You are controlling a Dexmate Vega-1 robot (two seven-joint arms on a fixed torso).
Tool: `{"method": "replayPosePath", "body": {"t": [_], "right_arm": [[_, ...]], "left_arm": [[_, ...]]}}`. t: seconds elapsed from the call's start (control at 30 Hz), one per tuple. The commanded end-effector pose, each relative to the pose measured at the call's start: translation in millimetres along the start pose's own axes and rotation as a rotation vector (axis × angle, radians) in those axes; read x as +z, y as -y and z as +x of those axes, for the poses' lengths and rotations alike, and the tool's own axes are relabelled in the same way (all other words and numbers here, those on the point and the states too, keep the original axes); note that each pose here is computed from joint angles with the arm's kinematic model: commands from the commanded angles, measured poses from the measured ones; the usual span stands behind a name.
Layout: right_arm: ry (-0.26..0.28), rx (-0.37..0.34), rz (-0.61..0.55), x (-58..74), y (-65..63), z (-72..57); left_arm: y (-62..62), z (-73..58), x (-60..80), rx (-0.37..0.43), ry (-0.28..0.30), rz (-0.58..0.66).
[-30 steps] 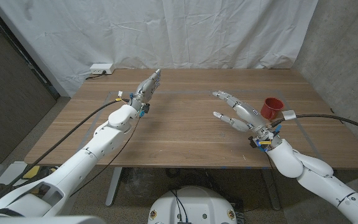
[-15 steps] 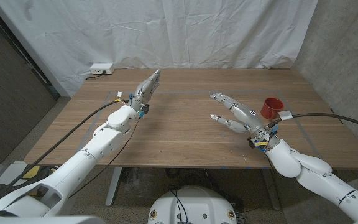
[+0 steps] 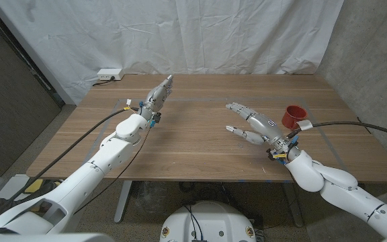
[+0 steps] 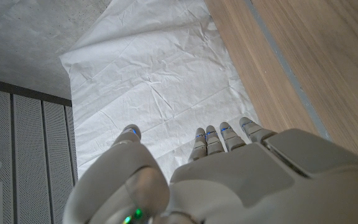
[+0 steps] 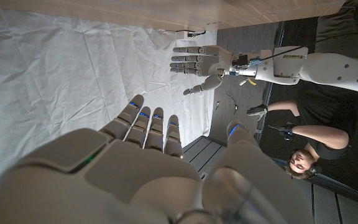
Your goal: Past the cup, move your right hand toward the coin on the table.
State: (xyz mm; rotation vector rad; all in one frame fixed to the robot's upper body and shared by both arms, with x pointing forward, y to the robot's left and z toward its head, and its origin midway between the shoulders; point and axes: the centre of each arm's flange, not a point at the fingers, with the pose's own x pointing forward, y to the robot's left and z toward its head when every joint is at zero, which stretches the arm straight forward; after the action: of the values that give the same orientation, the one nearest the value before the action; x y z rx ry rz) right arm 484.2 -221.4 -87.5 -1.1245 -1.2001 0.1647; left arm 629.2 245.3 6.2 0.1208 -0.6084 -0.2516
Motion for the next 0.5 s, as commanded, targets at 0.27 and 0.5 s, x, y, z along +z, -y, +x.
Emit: {"method": "replayPosePath", "body": {"t": [0.27, 0.5], "right_arm": [[-0.027, 0.019, 0.009, -4.0, -3.1, 1.7], [-0.027, 0.021, -0.006, -4.7, -2.9, 1.1]], "left_arm": [[-1.6, 1.1, -1.4, 0.0, -0.003, 0.0], [-1.6, 1.7, -0.6, 0.001, 0.0, 0.0]]}}
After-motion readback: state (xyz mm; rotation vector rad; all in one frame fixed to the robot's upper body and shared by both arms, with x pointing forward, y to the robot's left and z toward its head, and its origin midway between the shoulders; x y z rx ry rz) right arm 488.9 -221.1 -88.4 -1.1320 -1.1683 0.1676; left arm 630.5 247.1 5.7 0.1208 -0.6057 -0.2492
